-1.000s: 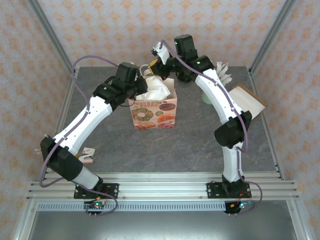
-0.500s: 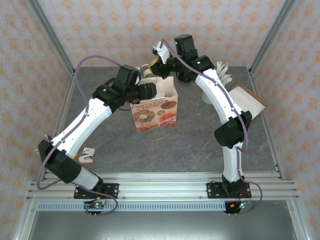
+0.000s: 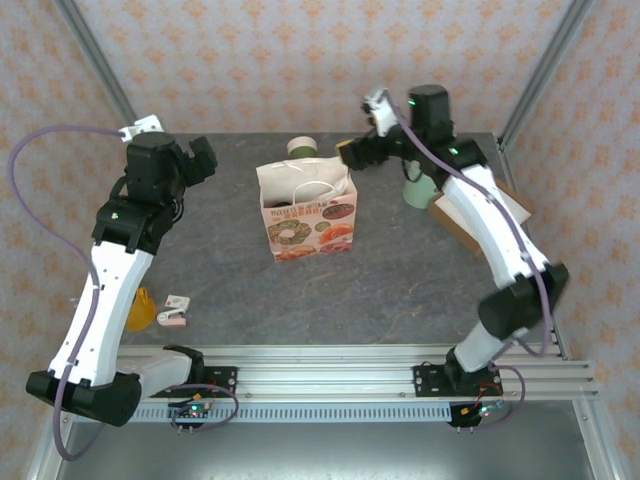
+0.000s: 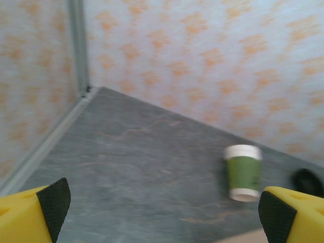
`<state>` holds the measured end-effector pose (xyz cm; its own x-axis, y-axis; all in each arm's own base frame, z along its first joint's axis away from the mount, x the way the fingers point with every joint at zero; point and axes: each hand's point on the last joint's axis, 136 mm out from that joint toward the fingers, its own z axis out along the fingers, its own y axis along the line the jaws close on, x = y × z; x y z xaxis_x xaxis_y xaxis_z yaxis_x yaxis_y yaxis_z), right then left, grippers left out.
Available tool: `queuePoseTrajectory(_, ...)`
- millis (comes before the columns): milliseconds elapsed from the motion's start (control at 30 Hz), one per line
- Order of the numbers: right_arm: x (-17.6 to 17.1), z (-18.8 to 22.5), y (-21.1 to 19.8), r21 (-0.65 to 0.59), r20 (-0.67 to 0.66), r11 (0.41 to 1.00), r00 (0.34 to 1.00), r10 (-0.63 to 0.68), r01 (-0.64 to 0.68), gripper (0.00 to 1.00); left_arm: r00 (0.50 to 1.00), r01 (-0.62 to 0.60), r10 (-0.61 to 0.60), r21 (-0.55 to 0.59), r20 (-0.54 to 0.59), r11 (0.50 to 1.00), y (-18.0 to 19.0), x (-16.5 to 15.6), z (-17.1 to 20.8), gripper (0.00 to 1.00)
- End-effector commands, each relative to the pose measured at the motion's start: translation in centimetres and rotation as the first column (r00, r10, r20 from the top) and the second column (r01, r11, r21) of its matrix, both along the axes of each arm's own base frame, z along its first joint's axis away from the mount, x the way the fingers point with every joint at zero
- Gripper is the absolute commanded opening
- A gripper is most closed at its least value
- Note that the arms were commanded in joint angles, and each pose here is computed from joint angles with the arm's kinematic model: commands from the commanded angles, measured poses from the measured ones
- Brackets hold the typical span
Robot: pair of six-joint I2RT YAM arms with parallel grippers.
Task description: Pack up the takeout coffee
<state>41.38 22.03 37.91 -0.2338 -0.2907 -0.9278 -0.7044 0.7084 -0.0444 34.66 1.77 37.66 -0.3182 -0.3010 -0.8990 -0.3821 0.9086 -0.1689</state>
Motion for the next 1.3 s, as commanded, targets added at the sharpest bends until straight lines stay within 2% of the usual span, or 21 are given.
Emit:
queuePoseTrajectory(0, 1.8, 4.0, -7.4, 0.223, 0.142, 0.895, 0.896, -0.421, 0.386, 0.99, 0.985, -0.127, 0.149, 0.227, -0.083, 0.966, 3.9, 0.9, -4.2, 1.00)
queuePoseTrajectory(100, 1.3, 0.1, -15.3, 0.273, 0.059, 0.685, 0.699, -0.713, 0.675, 1.00, 0.982, -0.102, 0.135, 0.236, -0.129, 0.966, 5.1, 1.9, -8.8, 1.00)
queuePoseTrajectory(133, 0.7, -2.0, -18.1, 0.259, 0.020, 0.590, 0.606, -0.795, 0.765, 1.00, 0.986, -0.065, 0.097, 0.220, -0.139, 0.973, 5.0, 2.4, -10.4, 1.00)
queuePoseTrajectory(233, -1.3, -7.8, -24.2, 0.188, -0.063, 0.378, 0.395, -0.916, 0.907, 1.00, 0.982, -0.053, 0.088, 0.201, -0.168, 0.978, 5.8, 2.2, -15.1, 1.00)
queuePoseTrajectory(267, -1.9, -9.7, -25.8, 0.169, -0.094, 0.323, 0.341, -0.935, 0.931, 1.00, 0.981, -0.072, 0.098, 0.151, -0.168, 0.986, 6.4, 1.8, -16.7, 1.00)
queuePoseTrajectory(333, -2.5, -13.3, -27.2, 0.133, -0.149, 0.295, 0.313, -0.938, 0.946, 1.00, 0.979, -0.100, 0.116, 0.102, -0.165, 0.990, 6.9, 1.1, -19.1, 1.00)
queuePoseTrajectory(433, -3.1, -18.4, -28.4, 0.076, -0.211, 0.272, 0.282, -0.936, 0.959, 1.00, 0.984, -0.002, 0.024, 0.124, -0.175, 0.992, 5.8, 1.2, -22.3, 1.00)
queuePoseTrajectory(500, -3.2, -21.2, -28.5, 0.047, -0.236, 0.287, 0.290, -0.927, 0.957, 1.00, 0.982, 0.012, 0.010, 0.118, -0.188, 0.993, 5.6, 1.5, -23.9, 1.00)
queuePoseTrajectory(600, -2.7, -25.0, -28.5, 0.058, -0.283, 0.318, 0.321, -0.904, 0.946, 1.00, 0.991, 0.064, -0.056, 0.063, -0.125, 0.996, 4.4, 3.1, -25.4, 1.00)
queuePoseTrajectory(667, -1.9, -26.4, -27.8, 0.028, -0.260, 0.401, 0.394, -0.881, 0.916, 1.00, 0.991, 0.091, -0.084, 0.070, -0.102, 0.993, 3.9, 4.3, -26.1, 1.00)
queuePoseTrajectory(733, -1.2, -27.5, -26.8, 0.036, -0.244, 0.477, 0.471, -0.848, 0.878, 1.00, 0.994, 0.057, -0.048, 0.091, -0.096, 0.994, 4.6, 4.9, -27.1, 1.00)
queuePoseTrajectory(800, -0.7, -28.4, -26.2, 0.070, -0.256, 0.513, 0.513, -0.820, 0.855, 1.00, 0.989, 0.094, -0.084, 0.078, -0.124, 0.992, 4.1, 5.4, -27.5, 1.00)
queuePoseTrajectory(900, -0.9, -28.5, -24.8, 0.089, -0.243, 0.589, 0.591, -0.769, 0.803, 0.99, 0.989, 0.126, -0.118, 0.082, -0.088, 0.989, 3.6, 4.9, -27.2, 1.00)
queuePoseTrajectory(1000, -2.1, -28.3, -24.7, 0.135, -0.183, 0.580, 0.595, -0.783, 0.804, 0.99, 0.985, 0.175, -0.174, 0.130, -0.022, 0.976, 2.1, 4.1, -27.1, 1.00)
queuePoseTrajectory(1067, -2.9, -28.9, -25.4, 0.166, -0.133, 0.532, 0.553, -0.822, 0.831, 0.99, 0.987, 0.143, -0.154, 0.203, 0.040, 0.969, 1.7, 4.4, -27.7, 1.00)
queuePoseTrajectory(1100, -2.6, -28.5, -25.8, 0.187, -0.118, 0.513, 0.537, -0.835, 0.838, 0.99, 0.989, 0.146, -0.145, 0.184, -0.018, 0.972, 1.8, 4.4, -27.9, 1.00)
queuePoseTrajectory(1133, -2.6, -28.6, -25.8, 0.162, -0.134, 0.510, 0.531, -0.837, 0.845, 0.99, 0.990, 0.139, -0.136, 0.178, -0.033, 0.974, 2.0, 4.2, -28.2, 1.00)
queuePoseTrajectory(1167, -2.5, -29.1, -25.9, 0.119, -0.148, 0.498, 0.512, -0.846, 0.859, 0.99, 0.990, 0.132, -0.138, 0.189, 0.019, 0.973, 2.0, 4.4, -27.8, 1.00)
queuePoseTrajectory(1200, -2.3, -29.0, -25.7, 0.117, -0.125, 0.495, 0.508, -0.852, 0.861, 0.99, 0.990, 0.140, -0.137, 0.179, -0.030, 0.974, 2.0, 4.3, -28.0, 1.00)
queuePoseTrajectory(1267, -2.4, -29.1, -25.6, 0.080, -0.115, 0.482, 0.489, -0.865, 0.872, 0.99, 0.991, 0.133, -0.133, 0.204, -0.014, 0.970, 1.8, 4.4, -28.0, 1.00)
